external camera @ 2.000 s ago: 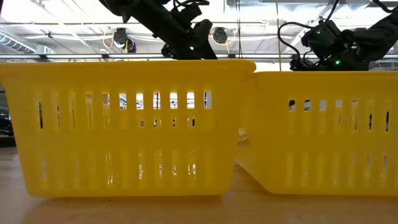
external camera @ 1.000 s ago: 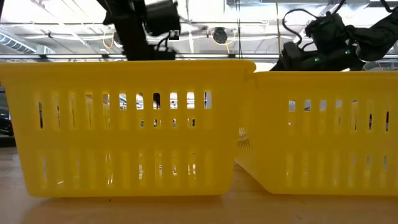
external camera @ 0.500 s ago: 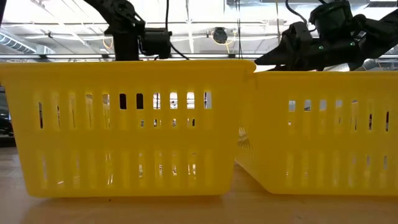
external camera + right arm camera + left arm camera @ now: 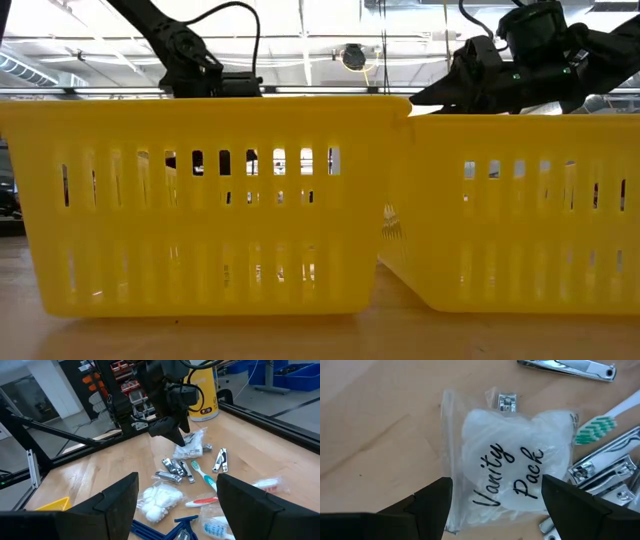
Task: Pick & Place Travel size toiletries
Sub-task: Put the top white cotton pack into the top left yellow bin
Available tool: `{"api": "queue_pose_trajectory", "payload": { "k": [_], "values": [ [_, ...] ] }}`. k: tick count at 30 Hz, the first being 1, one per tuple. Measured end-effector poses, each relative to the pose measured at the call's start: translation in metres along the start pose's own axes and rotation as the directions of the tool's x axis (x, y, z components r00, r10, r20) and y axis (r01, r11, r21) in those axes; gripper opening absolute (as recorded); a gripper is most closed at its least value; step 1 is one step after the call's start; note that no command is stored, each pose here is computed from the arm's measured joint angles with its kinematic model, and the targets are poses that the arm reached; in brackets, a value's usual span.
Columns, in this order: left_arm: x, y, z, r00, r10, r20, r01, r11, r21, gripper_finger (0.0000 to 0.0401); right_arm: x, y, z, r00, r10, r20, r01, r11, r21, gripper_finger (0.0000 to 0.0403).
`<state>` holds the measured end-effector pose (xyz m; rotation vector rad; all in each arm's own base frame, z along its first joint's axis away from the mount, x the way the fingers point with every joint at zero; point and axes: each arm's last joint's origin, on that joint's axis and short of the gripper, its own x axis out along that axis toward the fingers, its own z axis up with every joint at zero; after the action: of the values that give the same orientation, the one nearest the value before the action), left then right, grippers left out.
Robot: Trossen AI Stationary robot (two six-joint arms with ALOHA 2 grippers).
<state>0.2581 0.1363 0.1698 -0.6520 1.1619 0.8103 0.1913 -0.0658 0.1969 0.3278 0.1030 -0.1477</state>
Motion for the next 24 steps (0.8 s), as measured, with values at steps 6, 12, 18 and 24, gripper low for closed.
{"api": "queue_pose_trajectory", "payload": {
  "k": [6,12,18,24],
  "values": [
    [0.0003,0.0004,-0.0003,1.0,0.0,-0.003,0.0,1.0,0.015,0.0296,0.0,0.0,-0.0001,1.0,0.0,-0.001,0.0,1.0,0.0,0.0254],
    [0.0003,0.0001,-0.0004,1.0,-0.001,-0.003,0.001,1.0,0.024,0.0261,0.0,-0.0002,-0.0006,1.0,-0.002,-0.006,0.002,1.0,-0.007,0.0254],
    [0.0003,0.0001,-0.0004,1.0,-0.002,-0.003,0.002,1.0,0.026,0.0161,0.0,-0.0006,-0.0019,1.0,-0.006,-0.019,0.006,1.0,-0.014,0.0254],
    [0.0003,-0.0003,0.0003,1.0,-0.005,0.004,0.005,0.999,0.038,0.006,0.0,-0.0006,-0.0019,1.0,-0.006,-0.019,0.006,1.0,-0.014,0.0254]
  ]
}}
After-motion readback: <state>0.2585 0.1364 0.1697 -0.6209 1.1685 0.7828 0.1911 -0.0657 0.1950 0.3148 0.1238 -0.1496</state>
